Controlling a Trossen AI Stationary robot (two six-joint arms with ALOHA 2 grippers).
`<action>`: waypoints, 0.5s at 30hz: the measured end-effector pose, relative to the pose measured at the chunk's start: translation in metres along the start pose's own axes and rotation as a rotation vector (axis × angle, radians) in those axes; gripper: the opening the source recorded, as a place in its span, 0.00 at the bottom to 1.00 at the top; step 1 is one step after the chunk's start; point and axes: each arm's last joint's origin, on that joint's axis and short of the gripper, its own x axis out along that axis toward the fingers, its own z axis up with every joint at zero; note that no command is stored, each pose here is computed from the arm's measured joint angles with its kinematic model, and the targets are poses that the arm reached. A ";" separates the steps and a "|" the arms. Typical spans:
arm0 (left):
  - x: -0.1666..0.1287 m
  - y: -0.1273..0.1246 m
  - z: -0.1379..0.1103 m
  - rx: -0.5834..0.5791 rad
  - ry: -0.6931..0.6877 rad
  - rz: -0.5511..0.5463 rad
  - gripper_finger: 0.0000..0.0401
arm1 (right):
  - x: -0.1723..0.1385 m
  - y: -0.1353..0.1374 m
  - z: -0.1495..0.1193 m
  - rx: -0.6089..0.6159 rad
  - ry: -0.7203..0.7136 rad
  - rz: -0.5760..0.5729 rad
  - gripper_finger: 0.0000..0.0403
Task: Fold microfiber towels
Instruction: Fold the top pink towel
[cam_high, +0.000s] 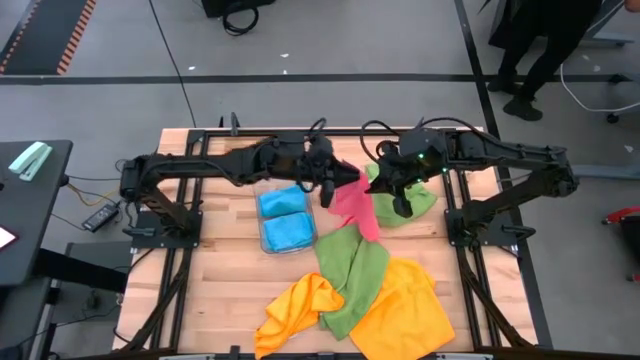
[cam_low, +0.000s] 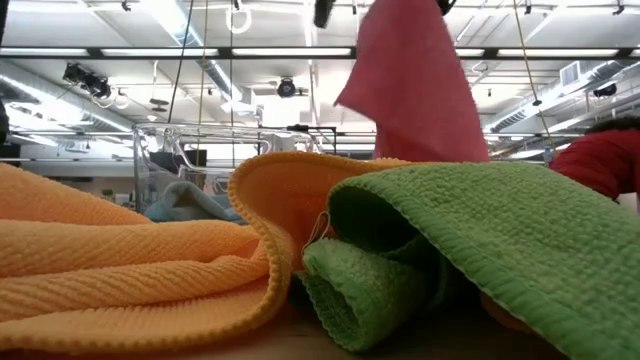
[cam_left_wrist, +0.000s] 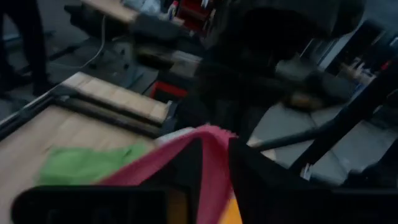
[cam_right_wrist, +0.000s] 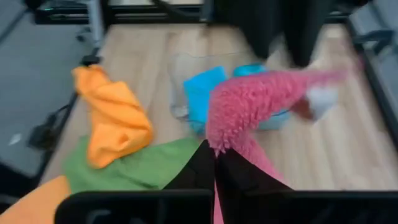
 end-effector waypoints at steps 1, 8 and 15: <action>-0.005 0.000 0.003 0.013 0.001 0.004 0.24 | -0.002 0.000 0.000 0.000 -0.001 0.025 0.02; -0.029 0.006 0.010 0.035 0.073 0.058 0.37 | -0.014 0.001 0.008 -0.031 -0.048 0.170 0.01; -0.021 0.004 0.002 -0.064 0.165 -0.112 0.48 | -0.014 0.002 0.008 -0.047 -0.050 0.194 0.01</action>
